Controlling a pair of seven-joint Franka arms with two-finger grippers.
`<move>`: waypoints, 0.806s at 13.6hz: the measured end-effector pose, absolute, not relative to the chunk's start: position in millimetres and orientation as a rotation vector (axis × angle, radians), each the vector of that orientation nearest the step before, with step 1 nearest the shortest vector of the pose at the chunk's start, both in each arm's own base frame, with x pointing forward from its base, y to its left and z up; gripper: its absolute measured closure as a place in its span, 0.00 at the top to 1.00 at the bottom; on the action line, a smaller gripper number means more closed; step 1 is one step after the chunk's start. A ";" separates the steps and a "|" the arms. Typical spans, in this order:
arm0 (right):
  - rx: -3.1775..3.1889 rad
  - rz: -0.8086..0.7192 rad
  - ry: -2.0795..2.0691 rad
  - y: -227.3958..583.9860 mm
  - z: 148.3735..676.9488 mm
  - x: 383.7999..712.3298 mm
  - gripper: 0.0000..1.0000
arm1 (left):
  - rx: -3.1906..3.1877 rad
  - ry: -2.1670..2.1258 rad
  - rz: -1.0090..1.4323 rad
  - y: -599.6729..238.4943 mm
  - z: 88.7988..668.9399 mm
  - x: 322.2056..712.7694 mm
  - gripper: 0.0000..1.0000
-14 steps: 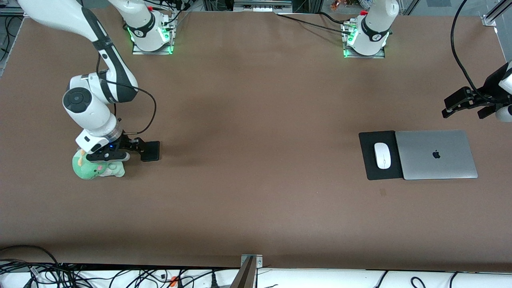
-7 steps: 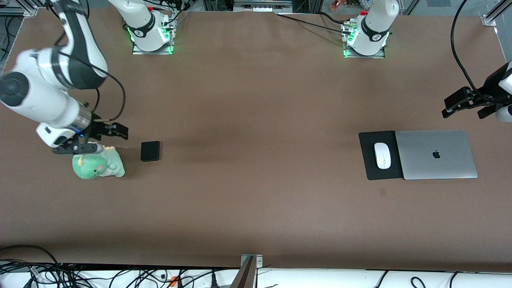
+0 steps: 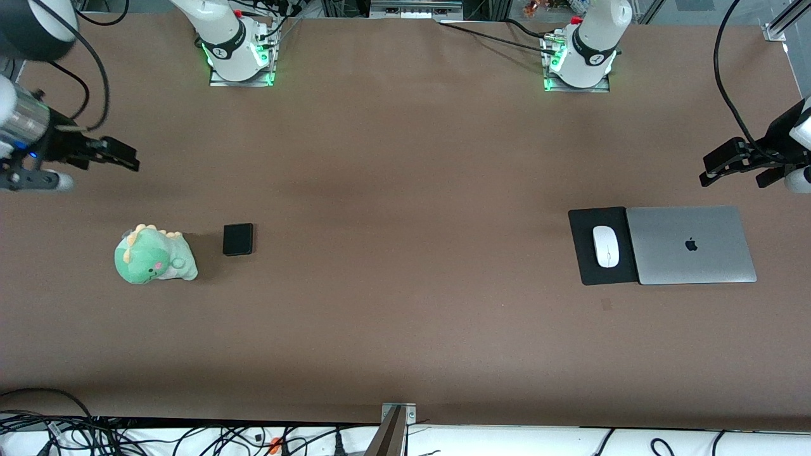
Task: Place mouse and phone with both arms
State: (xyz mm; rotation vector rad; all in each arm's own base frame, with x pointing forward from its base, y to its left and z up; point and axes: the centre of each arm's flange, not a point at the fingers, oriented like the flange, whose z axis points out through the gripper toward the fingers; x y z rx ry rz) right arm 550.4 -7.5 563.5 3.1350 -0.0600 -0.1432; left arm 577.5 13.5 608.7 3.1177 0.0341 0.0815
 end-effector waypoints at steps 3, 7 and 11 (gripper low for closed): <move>3.137 -0.108 -0.078 -14.0 591.3 536.3 1.00 | 3.118 0.034 0.081 13.4 608.7 577.4 1.00; 3.142 -0.080 -0.115 -28.2 609.1 525.4 1.00 | 3.118 0.034 0.081 13.6 608.7 577.4 1.00; 3.142 -0.011 -0.117 -31.0 629.4 529.3 1.00 | 3.118 0.035 0.081 13.8 608.7 577.4 1.00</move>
